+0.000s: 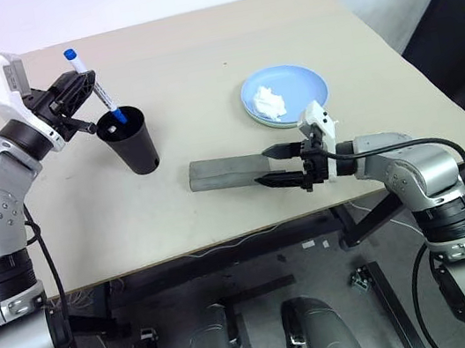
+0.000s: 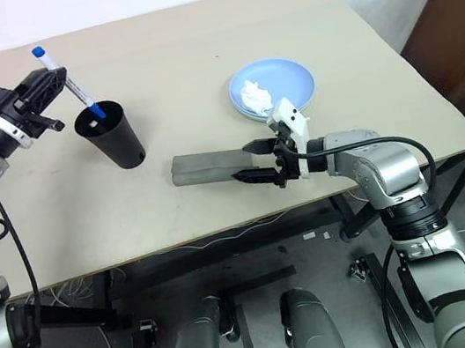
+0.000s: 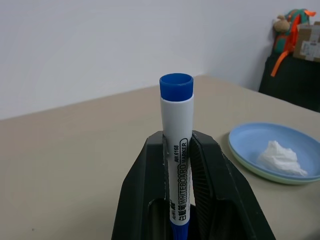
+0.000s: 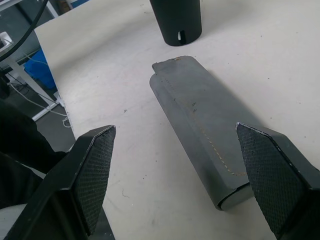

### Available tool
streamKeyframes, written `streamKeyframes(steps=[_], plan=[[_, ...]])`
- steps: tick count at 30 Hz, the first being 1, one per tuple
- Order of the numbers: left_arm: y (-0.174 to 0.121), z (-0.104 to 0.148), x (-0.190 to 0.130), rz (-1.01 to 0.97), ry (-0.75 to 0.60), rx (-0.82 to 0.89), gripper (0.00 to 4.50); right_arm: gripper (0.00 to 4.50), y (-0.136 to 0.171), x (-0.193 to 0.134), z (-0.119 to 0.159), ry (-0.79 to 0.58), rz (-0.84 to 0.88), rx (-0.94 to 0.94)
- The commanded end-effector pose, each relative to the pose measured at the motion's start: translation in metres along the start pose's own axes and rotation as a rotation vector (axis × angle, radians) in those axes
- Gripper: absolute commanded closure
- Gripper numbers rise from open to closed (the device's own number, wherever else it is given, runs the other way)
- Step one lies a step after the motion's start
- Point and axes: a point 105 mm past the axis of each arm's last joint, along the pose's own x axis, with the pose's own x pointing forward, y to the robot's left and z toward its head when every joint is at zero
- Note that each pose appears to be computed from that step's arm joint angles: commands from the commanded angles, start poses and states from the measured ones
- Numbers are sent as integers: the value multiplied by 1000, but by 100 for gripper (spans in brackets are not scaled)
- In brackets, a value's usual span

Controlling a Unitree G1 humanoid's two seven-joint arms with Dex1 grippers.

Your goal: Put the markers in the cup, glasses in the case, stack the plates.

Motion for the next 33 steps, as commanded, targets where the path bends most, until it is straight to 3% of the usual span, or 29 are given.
streamKeyframes(steps=[1, 14, 26, 33], plan=[[-2, 10, -4, -7, -27, 41, 420, 44, 4, 0, 11, -24, 5, -59], [-5, 2, -5, -28, -15, 33, 420, 44, 3, 3, 10, -17, 2, -84], [-4, 5, -2, -16, -38, 63, 8, 44, 2, 2, 10, -25, -6, -97], [3, 10, -16, 4, -43, 59, 3, 44, 4, 1, 12, -47, 1, -93]])
